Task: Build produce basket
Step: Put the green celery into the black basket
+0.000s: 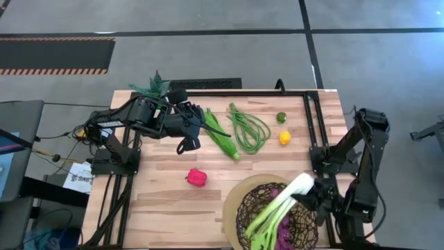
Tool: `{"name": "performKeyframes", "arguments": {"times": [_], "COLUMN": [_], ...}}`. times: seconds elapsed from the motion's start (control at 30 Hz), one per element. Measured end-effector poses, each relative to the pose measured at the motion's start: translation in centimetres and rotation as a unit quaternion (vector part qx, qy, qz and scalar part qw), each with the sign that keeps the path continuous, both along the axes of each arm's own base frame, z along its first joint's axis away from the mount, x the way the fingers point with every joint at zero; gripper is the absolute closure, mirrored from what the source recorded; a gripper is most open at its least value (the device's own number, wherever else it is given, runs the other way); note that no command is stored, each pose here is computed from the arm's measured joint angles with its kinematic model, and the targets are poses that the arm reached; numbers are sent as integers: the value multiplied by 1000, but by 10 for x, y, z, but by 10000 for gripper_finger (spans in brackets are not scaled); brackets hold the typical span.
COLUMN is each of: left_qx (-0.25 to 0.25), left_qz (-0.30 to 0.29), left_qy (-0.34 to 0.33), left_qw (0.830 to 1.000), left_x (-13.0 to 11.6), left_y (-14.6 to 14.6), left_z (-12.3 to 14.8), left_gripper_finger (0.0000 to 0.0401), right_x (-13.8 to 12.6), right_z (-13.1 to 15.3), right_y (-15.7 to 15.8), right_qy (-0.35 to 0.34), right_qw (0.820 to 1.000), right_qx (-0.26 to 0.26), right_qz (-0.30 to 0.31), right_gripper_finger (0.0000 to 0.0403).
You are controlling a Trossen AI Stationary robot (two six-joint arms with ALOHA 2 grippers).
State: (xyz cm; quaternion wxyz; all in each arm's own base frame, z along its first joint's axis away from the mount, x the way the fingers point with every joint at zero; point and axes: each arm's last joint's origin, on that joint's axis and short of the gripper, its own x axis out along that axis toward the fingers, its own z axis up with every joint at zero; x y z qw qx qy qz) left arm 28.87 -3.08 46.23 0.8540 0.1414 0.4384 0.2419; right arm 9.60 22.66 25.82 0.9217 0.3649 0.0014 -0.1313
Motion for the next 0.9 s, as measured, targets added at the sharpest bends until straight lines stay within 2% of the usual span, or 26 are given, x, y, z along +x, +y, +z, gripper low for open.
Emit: {"name": "performKeyframes", "arguments": {"times": [0.23, 0.37, 0.57, 0.7, 0.9], "left_qx": [0, 0, 0, 1, 1], "left_qz": [0, 0, 0, 0, 1], "left_qy": [0, 0, 0, 0, 0], "left_qw": [1000, 1000, 1000, 1000, 1000], "left_x": [0, 0, 0, 0, 0], "left_y": [0, 0, 0, 0, 0], "left_z": [0, 0, 0, 0, 0], "left_gripper_finger": [241, 241, 241, 241, 241], "right_x": [16, 29, 41, 45, 56], "right_z": [-22, -37, -43, -38, -6], "right_y": [8, 9, 5, 1, 1], "right_qy": [69, 140, 209, 246, 238], "right_qw": [998, 990, 978, 969, 970], "right_qx": [-16, -10, -1, 20, -33], "right_qz": [-5, -9, -7, 8, 37], "right_gripper_finger": [369, 369, 365, 302, 194]}}
